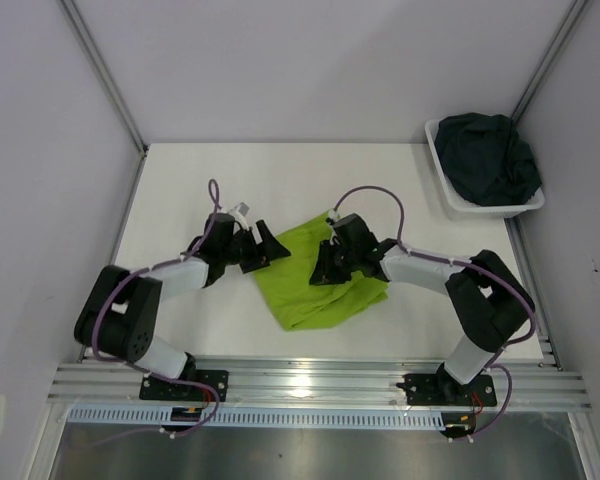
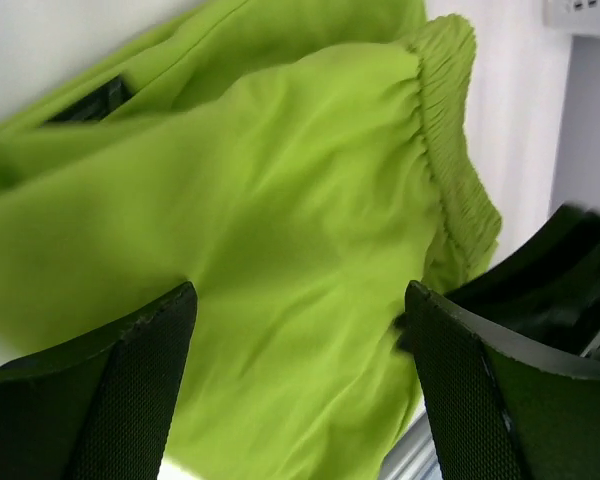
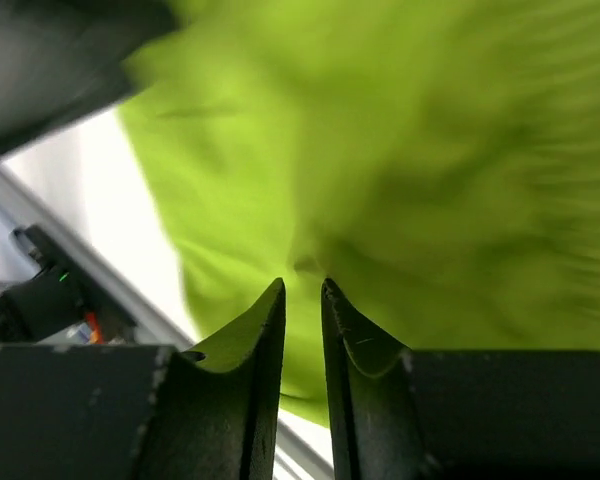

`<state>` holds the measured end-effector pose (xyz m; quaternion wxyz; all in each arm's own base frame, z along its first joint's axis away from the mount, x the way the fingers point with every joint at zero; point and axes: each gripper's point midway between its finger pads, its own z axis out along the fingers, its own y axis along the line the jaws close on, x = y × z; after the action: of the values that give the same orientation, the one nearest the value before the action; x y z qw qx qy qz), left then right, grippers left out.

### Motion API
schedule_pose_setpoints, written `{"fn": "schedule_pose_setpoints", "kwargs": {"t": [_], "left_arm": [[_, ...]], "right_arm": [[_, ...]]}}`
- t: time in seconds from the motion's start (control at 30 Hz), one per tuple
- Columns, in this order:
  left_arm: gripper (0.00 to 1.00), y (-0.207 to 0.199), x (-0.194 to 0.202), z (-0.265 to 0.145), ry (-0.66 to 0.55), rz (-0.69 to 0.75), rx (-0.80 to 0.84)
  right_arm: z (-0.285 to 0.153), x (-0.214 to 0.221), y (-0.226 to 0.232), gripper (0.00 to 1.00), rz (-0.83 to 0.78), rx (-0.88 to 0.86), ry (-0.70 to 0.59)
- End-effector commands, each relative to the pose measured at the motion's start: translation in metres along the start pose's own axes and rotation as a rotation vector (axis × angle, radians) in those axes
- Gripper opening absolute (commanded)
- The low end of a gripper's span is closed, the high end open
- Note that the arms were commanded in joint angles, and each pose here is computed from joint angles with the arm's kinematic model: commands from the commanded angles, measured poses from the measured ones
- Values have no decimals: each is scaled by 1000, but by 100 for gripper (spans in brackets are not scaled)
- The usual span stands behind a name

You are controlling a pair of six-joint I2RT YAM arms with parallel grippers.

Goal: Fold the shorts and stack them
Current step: Fold the shorts

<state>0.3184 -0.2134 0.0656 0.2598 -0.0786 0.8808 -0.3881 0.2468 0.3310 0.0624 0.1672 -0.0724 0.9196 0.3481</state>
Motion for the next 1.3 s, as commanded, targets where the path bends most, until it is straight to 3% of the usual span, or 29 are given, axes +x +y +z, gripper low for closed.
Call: {"fn": "schedule_pose_setpoints", "kwargs": {"t": [0.0,0.1,0.13,0.23,0.33,0.5,0.57,0.63,0.73,1.27], "left_arm": [[87,0,-7,-24,-177,-17,-49],[88,-16,-10,-49,-275,13,-45],[89,-30,-18,-62,-324,40,-16],[91,-44,-39,-82,-368,127,-67],[92,-65,-64,-100,-380,213,-117],[92,-65,-67,-104,-376,216,-135],[92,-64,-62,-101,-365,206,-121],[92,-60,-59,-99,-358,201,-124],[92,-56,-55,-100,-355,199,-129],[93,-46,-50,-117,-380,240,-178]], "right_arm": [[-27,-8,-33,26,-31,130,-22],[-49,-21,-21,41,-53,102,-91],[-62,-25,-15,56,-56,100,-119],[-81,-21,-18,79,-8,167,-162],[-97,-4,-22,89,124,210,-207],[-97,42,-11,91,438,235,-258],[-104,53,-25,92,527,354,-374],[-106,64,-11,92,590,338,-470],[-97,70,-2,93,686,305,-509],[-48,47,-12,92,886,303,-567]]}}
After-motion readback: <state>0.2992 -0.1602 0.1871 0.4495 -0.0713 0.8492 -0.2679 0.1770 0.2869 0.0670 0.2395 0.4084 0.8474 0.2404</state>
